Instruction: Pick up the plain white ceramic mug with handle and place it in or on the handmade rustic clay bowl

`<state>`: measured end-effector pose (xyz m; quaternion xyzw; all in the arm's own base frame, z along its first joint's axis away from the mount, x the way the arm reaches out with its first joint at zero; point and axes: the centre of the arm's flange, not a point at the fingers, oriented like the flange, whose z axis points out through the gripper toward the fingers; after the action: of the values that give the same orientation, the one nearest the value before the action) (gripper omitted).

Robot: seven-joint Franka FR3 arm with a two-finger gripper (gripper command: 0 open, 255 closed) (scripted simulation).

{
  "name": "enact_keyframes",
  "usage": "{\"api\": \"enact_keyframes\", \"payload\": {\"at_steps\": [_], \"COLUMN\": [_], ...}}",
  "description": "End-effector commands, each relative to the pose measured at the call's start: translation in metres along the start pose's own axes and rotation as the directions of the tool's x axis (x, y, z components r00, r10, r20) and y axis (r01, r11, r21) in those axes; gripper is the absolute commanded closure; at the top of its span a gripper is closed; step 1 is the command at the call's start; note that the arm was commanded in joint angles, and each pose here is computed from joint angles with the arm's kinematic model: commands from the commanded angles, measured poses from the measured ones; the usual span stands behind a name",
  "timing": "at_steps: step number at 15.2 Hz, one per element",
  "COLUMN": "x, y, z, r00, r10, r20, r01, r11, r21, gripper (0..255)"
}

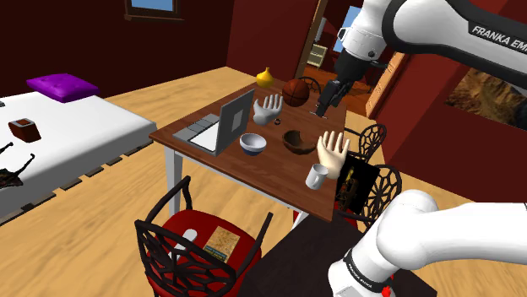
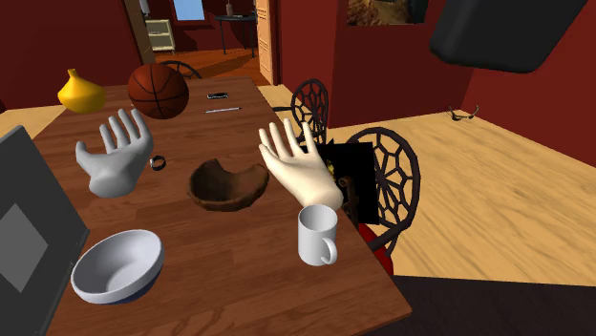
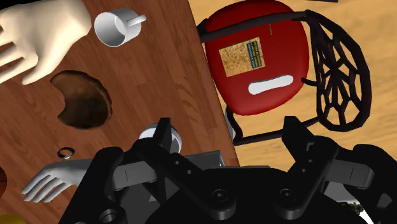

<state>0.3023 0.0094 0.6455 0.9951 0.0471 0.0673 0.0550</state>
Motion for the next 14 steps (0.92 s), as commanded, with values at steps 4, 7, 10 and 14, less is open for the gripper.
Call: {"api": "enact_keyframes", "payload": {"at_steps": [4, 7, 10, 14], "x": [0.004, 0.006, 0.007, 0.007], "y": [0.027, 0.053, 0.079, 0.113], "z": [0.031, 0.062, 0.094, 0.136], "r00": [0.999, 0.998, 0.995, 0.989], "r10": [0.030, 0.059, 0.089, 0.127], "r20": [0.018, 0.037, 0.055, 0.081], "r01": [-0.030, -0.060, -0.090, -0.131], "r11": [0.999, 0.998, 0.995, 0.990], "r21": [0.011, 0.021, 0.031, 0.043], "gripper": [0, 0, 0, 0]}}
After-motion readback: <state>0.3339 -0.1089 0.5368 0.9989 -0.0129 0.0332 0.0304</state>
